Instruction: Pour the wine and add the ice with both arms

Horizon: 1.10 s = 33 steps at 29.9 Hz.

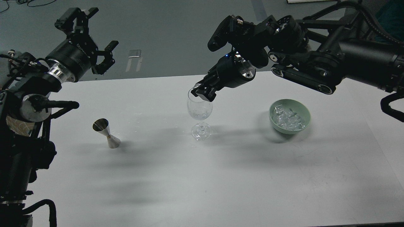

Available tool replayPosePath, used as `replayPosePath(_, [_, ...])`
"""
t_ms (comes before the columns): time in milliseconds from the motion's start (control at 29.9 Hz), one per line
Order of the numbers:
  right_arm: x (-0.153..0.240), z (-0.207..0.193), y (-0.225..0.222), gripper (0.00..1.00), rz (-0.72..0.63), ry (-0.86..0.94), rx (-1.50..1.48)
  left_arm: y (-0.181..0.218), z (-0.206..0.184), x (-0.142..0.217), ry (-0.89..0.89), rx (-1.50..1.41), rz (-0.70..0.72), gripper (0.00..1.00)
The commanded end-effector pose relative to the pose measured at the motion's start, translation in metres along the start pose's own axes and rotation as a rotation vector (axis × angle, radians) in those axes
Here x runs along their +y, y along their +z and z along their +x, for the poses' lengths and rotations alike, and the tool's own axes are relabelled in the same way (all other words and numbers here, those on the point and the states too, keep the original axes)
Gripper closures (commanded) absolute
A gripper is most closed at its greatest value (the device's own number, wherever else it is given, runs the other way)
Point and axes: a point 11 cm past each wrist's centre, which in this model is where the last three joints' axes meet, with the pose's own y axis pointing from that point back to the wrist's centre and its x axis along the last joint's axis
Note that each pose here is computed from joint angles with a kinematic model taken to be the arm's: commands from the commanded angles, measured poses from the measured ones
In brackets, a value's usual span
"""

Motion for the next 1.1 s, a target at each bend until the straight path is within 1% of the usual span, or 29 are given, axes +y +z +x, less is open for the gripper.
replayPosePath(0, [-0.001, 0.001, 0.000, 0.87, -0.003, -0.002, 0.003, 0.000, 0.001, 0.000, 0.001, -0.002, 0.000, 0.02])
replayPosePath(100, [-0.002, 0.002, 0.001, 0.84, -0.008, -0.002, 0.003, 0.001, 0.001, 0.001, 0.002, -0.001, 0.001, 0.02])
replayPosePath(234, [-0.001, 0.002, 0.003, 0.82, -0.014, -0.003, 0.001, 0.001, 0.001, 0.001, 0.002, -0.001, -0.001, 0.02])
replayPosePath(301, [-0.001, 0.002, 0.004, 0.79, -0.015, -0.002, 0.001, 0.001, 0.001, 0.000, 0.001, -0.002, -0.002, 0.02])
replayPosePath(334, [-0.001, 0.002, 0.004, 0.75, -0.016, -0.002, 0.001, 0.001, 0.001, 0.001, 0.002, -0.001, -0.001, 0.02])
replayPosePath(434, [0.000, 0.002, 0.004, 0.67, -0.019, -0.006, 0.003, 0.001, 0.001, 0.001, 0.003, -0.003, -0.001, 0.02])
replayPosePath(601, [0.000, 0.004, 0.004, 0.57, -0.019, -0.003, 0.006, 0.003, 0.000, 0.001, 0.000, -0.003, -0.007, 0.02])
replayPosePath(702, [-0.001, 0.003, 0.003, 0.53, -0.017, -0.005, 0.006, 0.003, 0.001, 0.001, 0.001, -0.005, -0.007, 0.02])
replayPosePath(869, [0.000, 0.003, 0.004, 0.50, -0.020, -0.005, 0.004, 0.004, 0.001, 0.001, 0.002, -0.004, -0.008, 0.02])
replayPosePath(902, [0.001, 0.004, 0.005, 0.42, -0.022, -0.001, 0.005, 0.004, 0.002, 0.002, 0.005, -0.005, -0.007, 0.02])
replayPosePath(935, [0.003, 0.009, 0.005, 0.26, -0.021, 0.015, -0.002, 0.005, 0.003, 0.002, 0.009, -0.007, -0.009, 0.02])
replayPosePath(969, [0.005, 0.011, 0.005, 0.17, -0.020, 0.023, -0.006, 0.006, 0.003, 0.003, 0.008, -0.008, -0.009, 0.02])
replayPosePath(1002, [0.011, 0.023, 0.006, 0.01, -0.015, 0.065, -0.027, 0.007, 0.004, 0.003, 0.007, -0.004, -0.008, 0.02])
replayPosePath(1069, [0.017, 0.032, 0.009, 0.00, -0.007, 0.113, -0.069, 0.007, 0.006, 0.004, 0.008, -0.006, -0.003, 0.02])
